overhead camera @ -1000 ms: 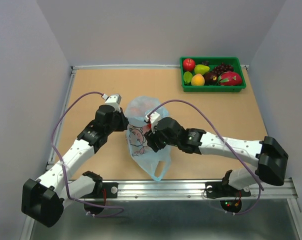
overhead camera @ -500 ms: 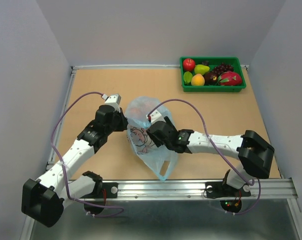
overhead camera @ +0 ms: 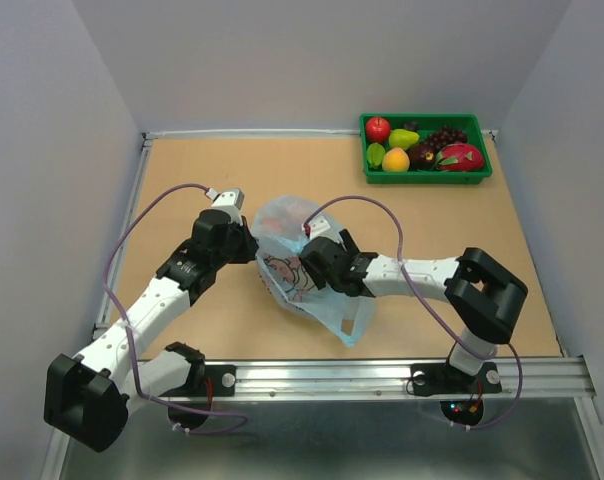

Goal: Untie the knot of the plastic bag and take out the fruit

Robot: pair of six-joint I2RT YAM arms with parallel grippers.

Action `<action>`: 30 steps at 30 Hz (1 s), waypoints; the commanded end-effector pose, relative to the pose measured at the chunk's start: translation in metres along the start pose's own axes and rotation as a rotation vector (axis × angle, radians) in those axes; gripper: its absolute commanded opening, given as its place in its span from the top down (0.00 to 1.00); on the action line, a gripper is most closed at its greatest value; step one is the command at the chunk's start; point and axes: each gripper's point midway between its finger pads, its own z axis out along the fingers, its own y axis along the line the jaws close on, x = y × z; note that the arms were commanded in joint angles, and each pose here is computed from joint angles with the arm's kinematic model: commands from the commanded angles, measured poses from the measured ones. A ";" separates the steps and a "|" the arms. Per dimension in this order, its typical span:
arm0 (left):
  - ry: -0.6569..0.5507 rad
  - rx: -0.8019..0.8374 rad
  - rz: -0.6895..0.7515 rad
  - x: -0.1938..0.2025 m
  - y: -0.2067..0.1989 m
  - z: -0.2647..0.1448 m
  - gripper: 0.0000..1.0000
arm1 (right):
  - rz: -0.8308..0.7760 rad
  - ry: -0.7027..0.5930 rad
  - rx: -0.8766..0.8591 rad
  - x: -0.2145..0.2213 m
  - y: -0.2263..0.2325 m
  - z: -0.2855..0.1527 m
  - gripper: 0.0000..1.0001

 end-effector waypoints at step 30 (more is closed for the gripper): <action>-0.020 0.018 0.019 -0.009 -0.005 0.000 0.96 | 0.075 -0.285 -0.442 -0.086 0.016 -0.074 0.24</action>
